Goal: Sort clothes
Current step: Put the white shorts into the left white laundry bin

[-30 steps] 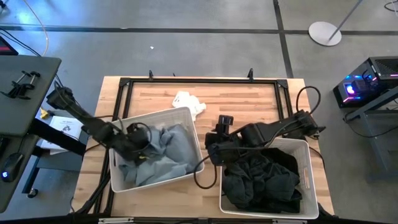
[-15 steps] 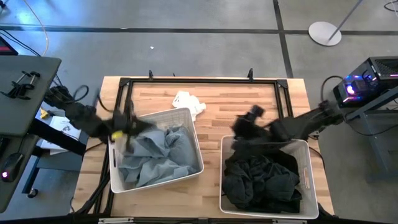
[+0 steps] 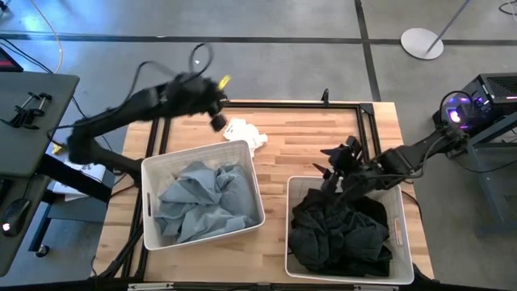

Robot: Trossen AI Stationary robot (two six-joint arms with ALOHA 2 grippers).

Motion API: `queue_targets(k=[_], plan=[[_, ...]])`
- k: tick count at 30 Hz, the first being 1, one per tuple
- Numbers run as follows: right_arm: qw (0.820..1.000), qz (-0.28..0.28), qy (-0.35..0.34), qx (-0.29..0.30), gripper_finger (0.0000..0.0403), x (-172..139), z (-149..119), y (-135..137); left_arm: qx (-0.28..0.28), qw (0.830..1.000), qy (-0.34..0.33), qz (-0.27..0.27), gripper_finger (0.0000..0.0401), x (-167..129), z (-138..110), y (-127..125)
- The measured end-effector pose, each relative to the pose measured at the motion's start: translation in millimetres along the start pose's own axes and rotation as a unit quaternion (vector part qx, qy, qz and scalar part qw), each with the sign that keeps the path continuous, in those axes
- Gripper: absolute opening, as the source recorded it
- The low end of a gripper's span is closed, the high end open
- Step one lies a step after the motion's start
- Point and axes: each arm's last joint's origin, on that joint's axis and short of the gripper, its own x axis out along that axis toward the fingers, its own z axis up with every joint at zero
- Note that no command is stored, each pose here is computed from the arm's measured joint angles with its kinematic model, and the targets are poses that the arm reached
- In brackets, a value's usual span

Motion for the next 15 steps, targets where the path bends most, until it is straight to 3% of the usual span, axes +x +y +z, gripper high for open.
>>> queue_targets(k=[3, 7, 15], plan=[[1.000, 0.002, -0.001, 0.003, 0.0220, 1, 0, 1, -0.036, 0.994, 0.106, 0.008, 0.0087, 45, -10, 25], [1.000, 0.005, 0.000, 0.001, 0.0220, 1, 0, 2, -0.079, 0.971, 0.224, -0.033, 0.0113, 95, -37, 49], [1.000, 0.006, 0.001, 0.000, 0.0220, 1, 0, 2, -0.107, 0.934, 0.326, -0.099, 0.0132, 157, -78, 63]])
